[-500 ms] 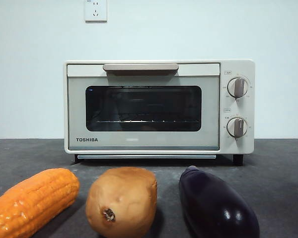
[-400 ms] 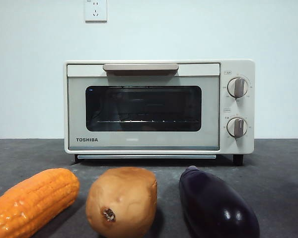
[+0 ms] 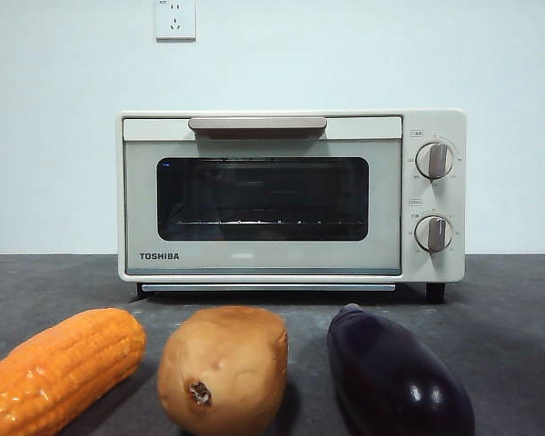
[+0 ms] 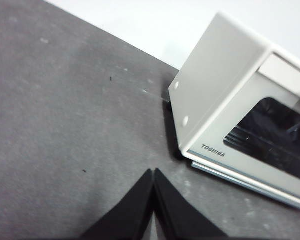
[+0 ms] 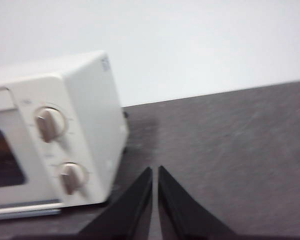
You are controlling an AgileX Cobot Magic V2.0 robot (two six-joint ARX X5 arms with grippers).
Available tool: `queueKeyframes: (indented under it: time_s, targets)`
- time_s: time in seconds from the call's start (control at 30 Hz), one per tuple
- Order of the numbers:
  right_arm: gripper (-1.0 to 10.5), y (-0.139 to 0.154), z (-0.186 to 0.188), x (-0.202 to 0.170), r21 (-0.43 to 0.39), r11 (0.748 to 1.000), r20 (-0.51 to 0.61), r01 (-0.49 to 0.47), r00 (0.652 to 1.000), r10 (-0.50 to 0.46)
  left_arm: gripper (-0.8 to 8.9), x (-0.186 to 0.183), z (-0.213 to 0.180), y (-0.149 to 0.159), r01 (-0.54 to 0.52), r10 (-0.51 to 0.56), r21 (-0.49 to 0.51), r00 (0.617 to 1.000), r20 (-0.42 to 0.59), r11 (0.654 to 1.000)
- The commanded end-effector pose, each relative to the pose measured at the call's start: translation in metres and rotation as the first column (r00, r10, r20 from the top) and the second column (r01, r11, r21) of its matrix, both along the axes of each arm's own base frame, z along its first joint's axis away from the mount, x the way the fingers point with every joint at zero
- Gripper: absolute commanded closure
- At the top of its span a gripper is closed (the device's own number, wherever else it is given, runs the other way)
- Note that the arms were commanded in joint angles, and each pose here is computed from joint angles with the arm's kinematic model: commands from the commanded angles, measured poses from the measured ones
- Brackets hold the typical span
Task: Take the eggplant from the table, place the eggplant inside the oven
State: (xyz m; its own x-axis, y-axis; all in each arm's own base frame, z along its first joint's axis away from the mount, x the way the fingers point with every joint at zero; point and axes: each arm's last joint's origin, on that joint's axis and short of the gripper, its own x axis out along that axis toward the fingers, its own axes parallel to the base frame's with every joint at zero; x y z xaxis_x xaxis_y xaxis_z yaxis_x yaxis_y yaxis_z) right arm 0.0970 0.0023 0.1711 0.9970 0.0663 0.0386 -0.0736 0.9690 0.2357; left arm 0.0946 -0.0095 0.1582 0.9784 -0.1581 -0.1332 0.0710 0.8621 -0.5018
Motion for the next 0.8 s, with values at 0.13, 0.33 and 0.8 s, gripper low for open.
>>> queueKeyframes:
  time_s: [0.13, 0.33, 0.8]
  targets:
    - [9.4, 0.002, 0.003, -0.001, 0.228, 0.970, -0.014, -0.084, 0.996, 0.090, 8.09, 0.001, -0.004, -0.001, 0.027, -0.028, -0.054, 1.000, -0.003, 0.998]
    - [9.4, 0.002, 0.026, -0.009, 0.297, 0.952, -0.061, -0.072, 0.994, 0.094, 8.09, -0.003, 0.014, -0.001, 0.033, -0.035, -0.053, 0.998, -0.046, 0.998]
    - [9.4, 0.005, 0.120, -0.013, 0.175, 0.976, -0.237, -0.130, 0.957, 0.170, 8.09, 0.016, 0.103, -0.005, 0.153, -0.143, 0.094, 0.983, -0.112, 0.984]
